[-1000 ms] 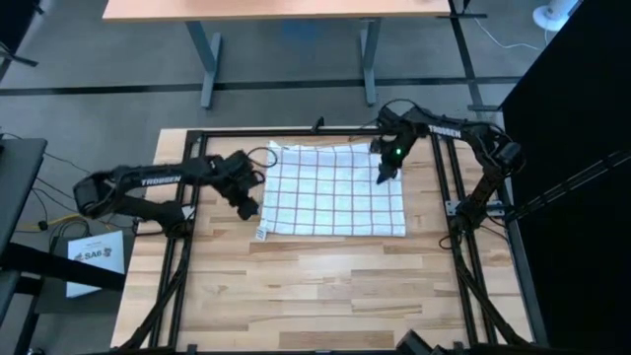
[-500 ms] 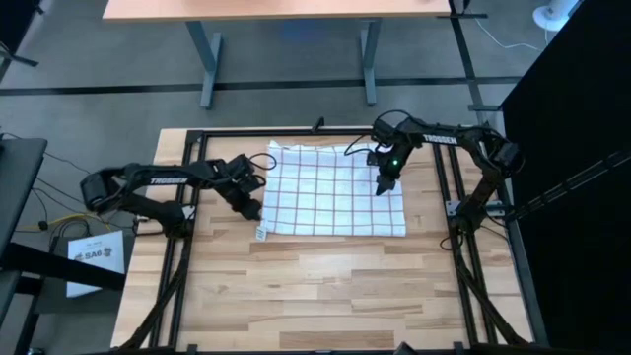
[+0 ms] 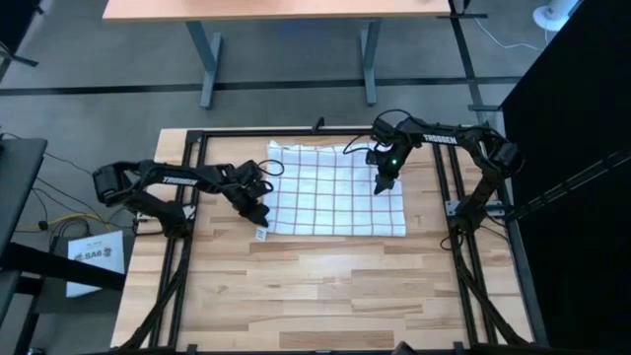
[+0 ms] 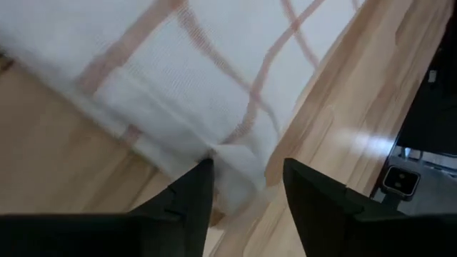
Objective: Roll towel
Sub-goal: Fold the white striped towel
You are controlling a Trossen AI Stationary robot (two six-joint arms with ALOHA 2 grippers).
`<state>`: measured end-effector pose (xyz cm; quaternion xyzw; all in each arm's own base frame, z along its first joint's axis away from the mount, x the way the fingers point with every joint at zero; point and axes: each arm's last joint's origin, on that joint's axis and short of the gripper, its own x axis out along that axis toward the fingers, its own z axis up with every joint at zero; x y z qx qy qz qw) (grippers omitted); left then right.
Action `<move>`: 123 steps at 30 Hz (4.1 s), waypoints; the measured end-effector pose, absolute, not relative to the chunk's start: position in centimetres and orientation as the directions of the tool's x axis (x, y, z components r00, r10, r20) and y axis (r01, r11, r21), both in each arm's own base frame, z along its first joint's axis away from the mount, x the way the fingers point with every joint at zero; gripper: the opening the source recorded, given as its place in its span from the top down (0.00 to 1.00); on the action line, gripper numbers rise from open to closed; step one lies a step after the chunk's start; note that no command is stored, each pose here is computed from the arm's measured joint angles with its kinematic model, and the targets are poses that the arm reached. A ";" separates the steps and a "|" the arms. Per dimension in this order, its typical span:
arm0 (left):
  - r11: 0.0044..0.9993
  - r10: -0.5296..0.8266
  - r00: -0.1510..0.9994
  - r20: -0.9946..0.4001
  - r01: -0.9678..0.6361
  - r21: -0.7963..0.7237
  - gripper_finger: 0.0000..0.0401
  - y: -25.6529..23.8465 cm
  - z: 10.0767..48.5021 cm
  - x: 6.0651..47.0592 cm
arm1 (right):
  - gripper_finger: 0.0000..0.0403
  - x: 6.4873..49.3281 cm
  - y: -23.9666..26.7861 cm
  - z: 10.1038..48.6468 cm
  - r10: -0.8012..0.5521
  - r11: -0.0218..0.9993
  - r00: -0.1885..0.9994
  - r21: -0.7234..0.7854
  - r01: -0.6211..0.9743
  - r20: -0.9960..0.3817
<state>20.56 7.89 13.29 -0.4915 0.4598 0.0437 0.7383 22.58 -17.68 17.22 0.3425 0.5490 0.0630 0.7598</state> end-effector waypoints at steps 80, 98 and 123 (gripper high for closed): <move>0.657 -0.369 0.535 -0.760 -0.428 -0.620 1.00 5.1 13.8 21.4 | 0.77 23.5 -20.7 14.1 0.044 0.838 0.178 0.133 0.529 -0.983; 0.683 -0.453 0.535 -0.713 -0.306 -0.663 1.00 2.5 15.9 23.4 | 0.77 23.3 -22.3 13.9 0.057 0.832 0.169 0.141 0.536 -0.984; 0.773 -0.341 0.418 -0.842 -0.385 -0.505 1.00 0.7 15.9 23.0 | 0.77 23.0 -22.2 13.9 0.070 0.846 0.148 0.137 0.516 -0.987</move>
